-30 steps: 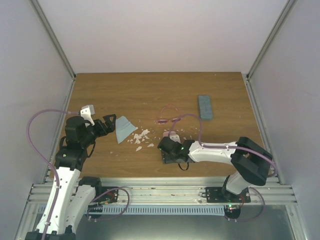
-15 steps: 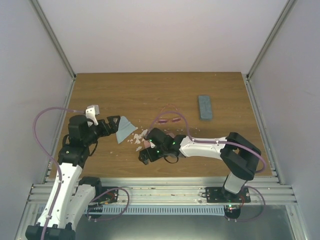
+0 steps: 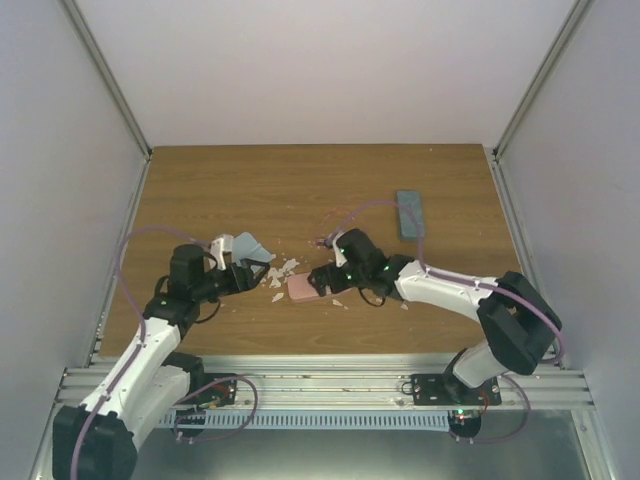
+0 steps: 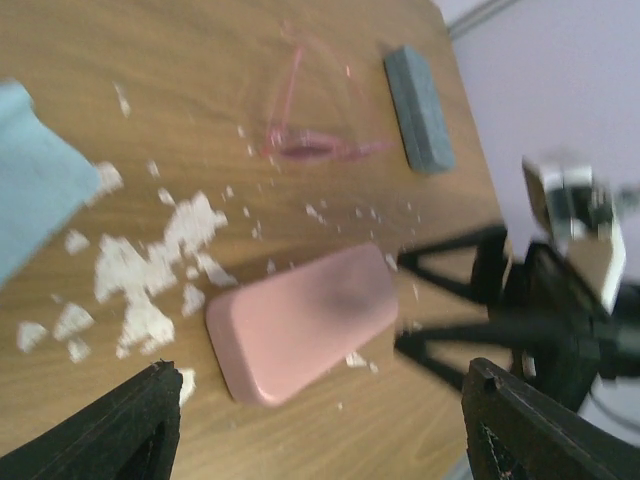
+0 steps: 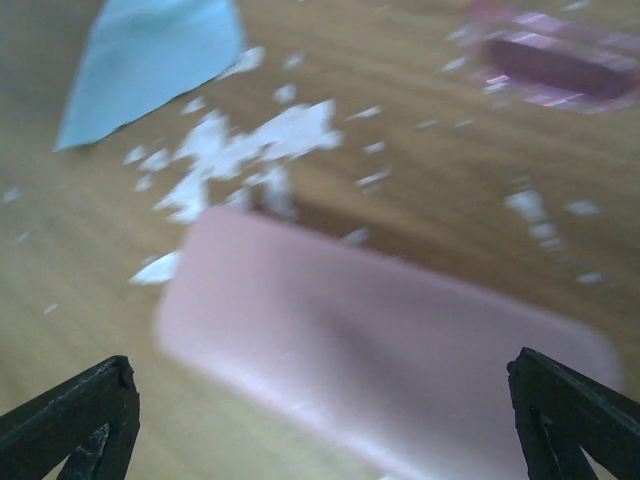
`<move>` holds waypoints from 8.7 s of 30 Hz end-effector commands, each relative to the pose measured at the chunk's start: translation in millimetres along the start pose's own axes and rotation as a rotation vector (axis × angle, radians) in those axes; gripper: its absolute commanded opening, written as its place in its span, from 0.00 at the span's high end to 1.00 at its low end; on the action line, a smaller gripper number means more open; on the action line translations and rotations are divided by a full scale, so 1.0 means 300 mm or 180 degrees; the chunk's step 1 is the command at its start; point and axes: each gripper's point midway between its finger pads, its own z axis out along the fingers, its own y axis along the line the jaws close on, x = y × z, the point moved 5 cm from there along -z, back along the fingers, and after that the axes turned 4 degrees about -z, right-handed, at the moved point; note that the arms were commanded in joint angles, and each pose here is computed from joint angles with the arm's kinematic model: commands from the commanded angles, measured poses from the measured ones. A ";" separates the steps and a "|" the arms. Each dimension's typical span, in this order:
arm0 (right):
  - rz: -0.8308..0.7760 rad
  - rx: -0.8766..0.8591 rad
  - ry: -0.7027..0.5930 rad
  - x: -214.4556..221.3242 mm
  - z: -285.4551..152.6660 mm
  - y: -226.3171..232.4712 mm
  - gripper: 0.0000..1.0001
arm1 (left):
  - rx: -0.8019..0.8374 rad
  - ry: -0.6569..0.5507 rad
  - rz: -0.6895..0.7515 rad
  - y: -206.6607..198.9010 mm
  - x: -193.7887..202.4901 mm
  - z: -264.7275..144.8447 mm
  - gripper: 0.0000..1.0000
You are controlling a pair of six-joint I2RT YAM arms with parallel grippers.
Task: Organize the sunglasses
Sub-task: Place the sunglasses case at the center of the board, then pick up the sunglasses case from the center of the board, then open the sunglasses case, then place the sunglasses case at the center of the board, then move the sunglasses case at the center of the board.
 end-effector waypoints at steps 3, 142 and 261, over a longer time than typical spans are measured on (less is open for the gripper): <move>-0.0294 0.0288 -0.0009 -0.044 0.061 -0.174 0.00 | 0.0249 0.0194 -0.0102 -0.031 0.087 0.087 0.23; 0.0150 -0.2797 -0.1190 -0.275 -0.635 0.216 0.58 | 0.1044 -0.0065 0.0042 -0.275 0.031 0.019 0.39; 0.0212 0.1962 0.0920 0.297 0.038 -0.176 0.53 | -0.0443 0.0371 0.0019 -0.054 0.142 0.210 0.36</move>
